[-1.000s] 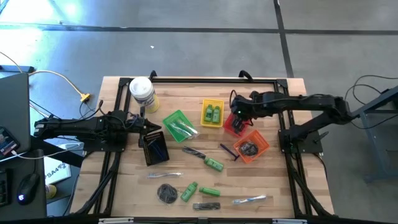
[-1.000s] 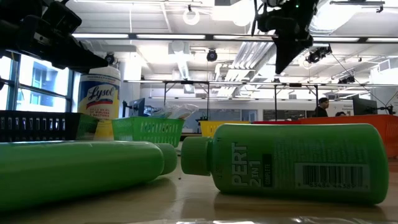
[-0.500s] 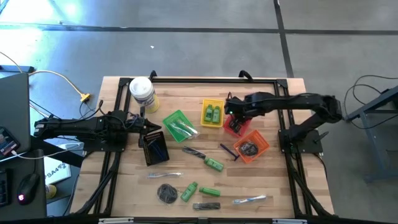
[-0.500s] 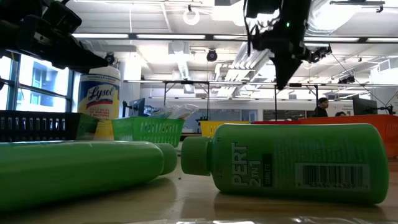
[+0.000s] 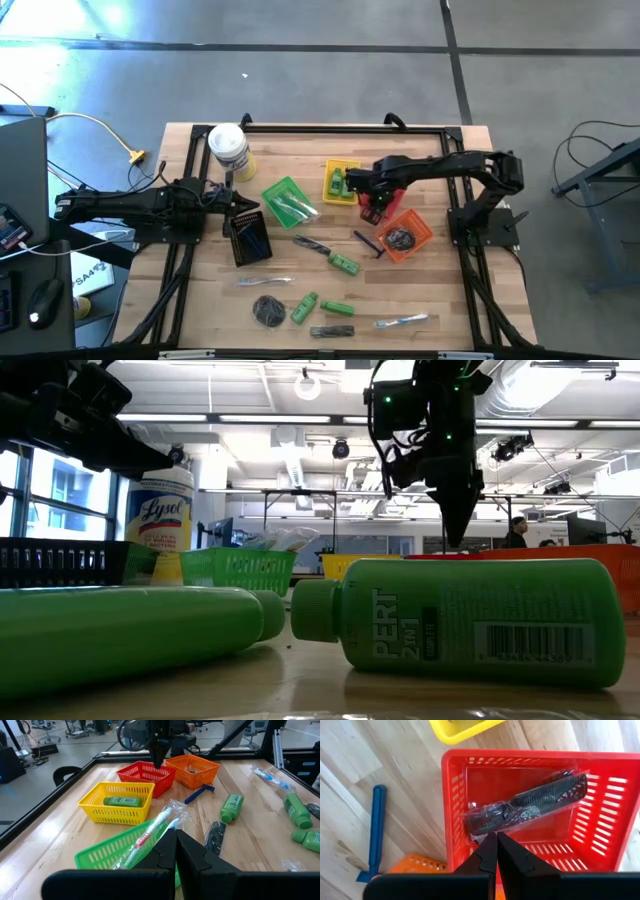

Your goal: Pick & Place Travel size toiletries

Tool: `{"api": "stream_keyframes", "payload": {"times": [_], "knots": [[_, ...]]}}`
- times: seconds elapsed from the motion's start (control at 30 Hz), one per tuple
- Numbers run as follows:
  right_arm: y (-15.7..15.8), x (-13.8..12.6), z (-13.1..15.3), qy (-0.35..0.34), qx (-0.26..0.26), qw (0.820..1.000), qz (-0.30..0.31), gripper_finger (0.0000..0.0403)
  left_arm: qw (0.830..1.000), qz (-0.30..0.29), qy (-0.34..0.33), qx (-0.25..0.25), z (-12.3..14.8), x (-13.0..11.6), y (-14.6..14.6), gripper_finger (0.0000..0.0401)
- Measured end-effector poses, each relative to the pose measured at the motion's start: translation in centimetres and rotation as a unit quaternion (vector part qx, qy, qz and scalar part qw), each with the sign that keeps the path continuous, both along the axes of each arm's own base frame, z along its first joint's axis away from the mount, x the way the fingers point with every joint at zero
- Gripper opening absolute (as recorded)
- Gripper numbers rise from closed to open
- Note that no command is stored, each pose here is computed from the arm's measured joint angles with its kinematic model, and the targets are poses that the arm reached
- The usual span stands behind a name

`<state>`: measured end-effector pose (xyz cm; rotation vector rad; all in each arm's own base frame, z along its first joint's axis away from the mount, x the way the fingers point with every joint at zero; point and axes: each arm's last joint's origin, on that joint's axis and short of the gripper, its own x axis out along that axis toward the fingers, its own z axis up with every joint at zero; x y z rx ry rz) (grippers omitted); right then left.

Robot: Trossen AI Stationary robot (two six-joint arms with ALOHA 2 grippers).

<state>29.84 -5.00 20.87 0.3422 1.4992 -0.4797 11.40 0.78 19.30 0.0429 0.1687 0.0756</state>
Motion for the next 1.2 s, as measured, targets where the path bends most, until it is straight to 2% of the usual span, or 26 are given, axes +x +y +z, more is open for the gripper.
{"api": "stream_keyframes", "payload": {"times": [0.13,0.23,0.3,0.37,0.5,0.6,0.67,0.73,0.87,0.93,1.0,1.13,1.2], "knots": [[0.0,0.2,0.0,-0.009,-0.004,1.0,0.007,0.0004,1.0,0.0,0.0,-0.002,0.0,0.0,0.0,0.0],[0.4,0.3,0.6,-0.028,-0.02,0.999,0.041,0.0004,1.0,0.0,0.0,-0.002,0.0,0.0,0.0,0.0],[1.6,-0.1,2.5,-0.074,-0.043,0.994,0.068,0.0004,1.0,0.001,0.0,-0.004,0.0,0.0,0.0,0.0],[3.2,-1.0,5.7,-0.153,-0.054,0.981,0.105,0.0004,1.0,0.002,0.001,-0.009,0.0,0.0,0.0,0.0],[6.1,-5.0,12.3,-0.319,-0.068,0.932,0.157,0.0004,1.0,0.002,0.003,-0.014,-0.1,0.0,0.0,0.0],[7.2,-8.6,15.6,-0.438,-0.077,0.875,0.192,0.0004,1.0,0.003,0.002,-0.017,-0.1,0.0,0.0,0.0],[7.5,-10.5,16.2,-0.502,-0.061,0.838,0.208,0.0004,1.0,0.004,0.0,-0.022,0.0,0.0,0.0,0.0],[7.5,-11.7,15.9,-0.546,-0.047,0.809,0.213,0.0004,1.0,0.006,-0.005,-0.026,0.1,0.0,0.0,0.0],[7.4,-12.8,13.0,-0.567,-0.029,0.794,0.219,0.0004,0.999,0.006,-0.02,-0.025,0.3,0.1,0.0,0.0],[7.6,-12.6,11.2,-0.581,-0.009,0.778,0.238,0.0004,1.0,0.006,-0.021,-0.02,0.4,0.1,0.0,0.0],[7.9,-12.1,9.7,-0.606,0.012,0.748,0.269,0.0004,1.0,0.006,-0.02,-0.014,0.4,0.1,0.0,0.0],[8.4,-11.6,7.5,-0.661,0.037,0.677,0.321,0.0004,1.0,0.006,-0.013,-0.008,0.2,0.0,0.0,0.0],[8.5,-11.6,6.5,-0.676,0.038,0.658,0.331,0.0004,1.0,0.012,-0.009,-0.004,0.2,0.0,0.1,0.0]]}}
